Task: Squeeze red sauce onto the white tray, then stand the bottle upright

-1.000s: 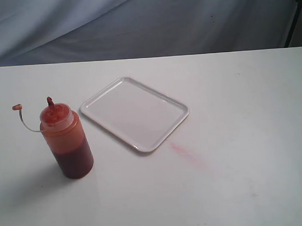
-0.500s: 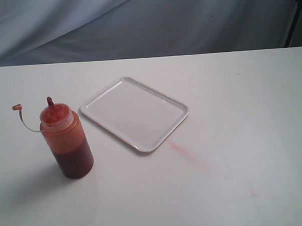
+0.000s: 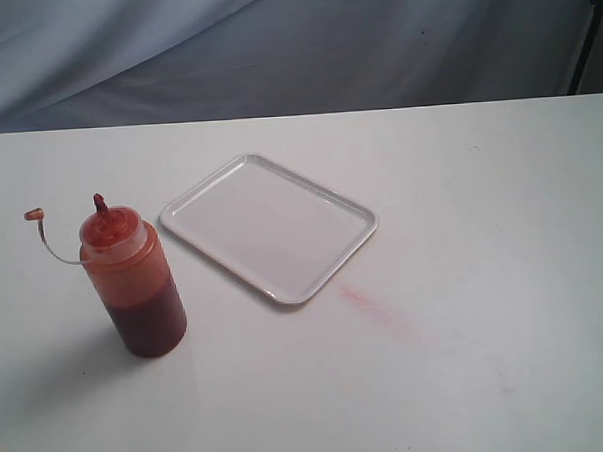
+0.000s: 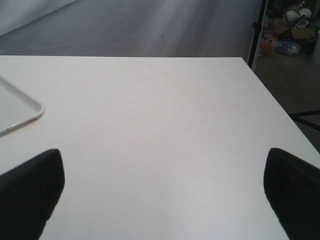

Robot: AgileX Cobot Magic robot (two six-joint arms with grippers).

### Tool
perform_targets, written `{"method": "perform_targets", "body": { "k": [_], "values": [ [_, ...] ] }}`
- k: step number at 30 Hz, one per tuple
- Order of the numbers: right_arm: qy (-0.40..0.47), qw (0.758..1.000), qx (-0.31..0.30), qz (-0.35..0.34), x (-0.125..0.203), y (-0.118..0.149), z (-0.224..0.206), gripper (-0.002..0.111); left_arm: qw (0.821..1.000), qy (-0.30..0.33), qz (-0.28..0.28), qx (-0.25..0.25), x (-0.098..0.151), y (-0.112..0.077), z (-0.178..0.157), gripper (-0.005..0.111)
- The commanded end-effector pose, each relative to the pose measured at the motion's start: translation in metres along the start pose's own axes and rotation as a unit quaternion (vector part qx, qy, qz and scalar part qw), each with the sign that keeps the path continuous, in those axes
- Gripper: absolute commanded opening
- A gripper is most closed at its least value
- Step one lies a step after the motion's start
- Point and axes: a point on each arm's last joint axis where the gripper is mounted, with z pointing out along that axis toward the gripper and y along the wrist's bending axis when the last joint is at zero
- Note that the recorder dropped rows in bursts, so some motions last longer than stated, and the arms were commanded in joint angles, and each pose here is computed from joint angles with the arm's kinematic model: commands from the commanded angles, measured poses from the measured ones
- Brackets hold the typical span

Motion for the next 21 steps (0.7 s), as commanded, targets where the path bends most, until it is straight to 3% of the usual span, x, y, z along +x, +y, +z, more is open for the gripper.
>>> {"method": "perform_targets", "body": {
  "k": [1,3,7,9,12,14,21],
  "values": [
    [-0.001,1.000,0.003,0.003,0.001,0.000,0.000,0.105,1.000,0.000,0.019,-0.001,0.001,0.001,0.000,0.009],
    [-0.001,1.000,0.012,-0.025,0.001,-0.002,0.000,0.105,1.000,0.000,0.024,-0.001,0.001,0.001,0.000,0.000],
    [-0.038,0.998,0.019,-0.042,-0.006,-0.003,0.000,0.105,1.000,0.000,0.024,-0.001,0.001,0.001,0.000,0.000],
    [-0.098,0.995,0.012,-0.010,-0.017,-0.002,-0.002,0.105,1.000,0.000,0.024,-0.001,0.001,0.001,0.000,0.000],
    [-0.205,0.970,-0.005,0.131,-0.035,-0.004,-0.008,0.105,1.000,0.000,0.024,-0.001,0.001,0.001,0.000,0.000],
    [-0.224,0.959,-0.006,0.173,-0.038,-0.006,-0.009,0.105,1.000,0.000,0.024,-0.001,0.001,0.001,0.000,0.000],
    [-0.217,0.957,-0.012,0.195,-0.037,-0.005,-0.009,0.105,1.000,0.000,0.025,-0.001,0.001,0.001,0.000,0.000]
  ]
}}
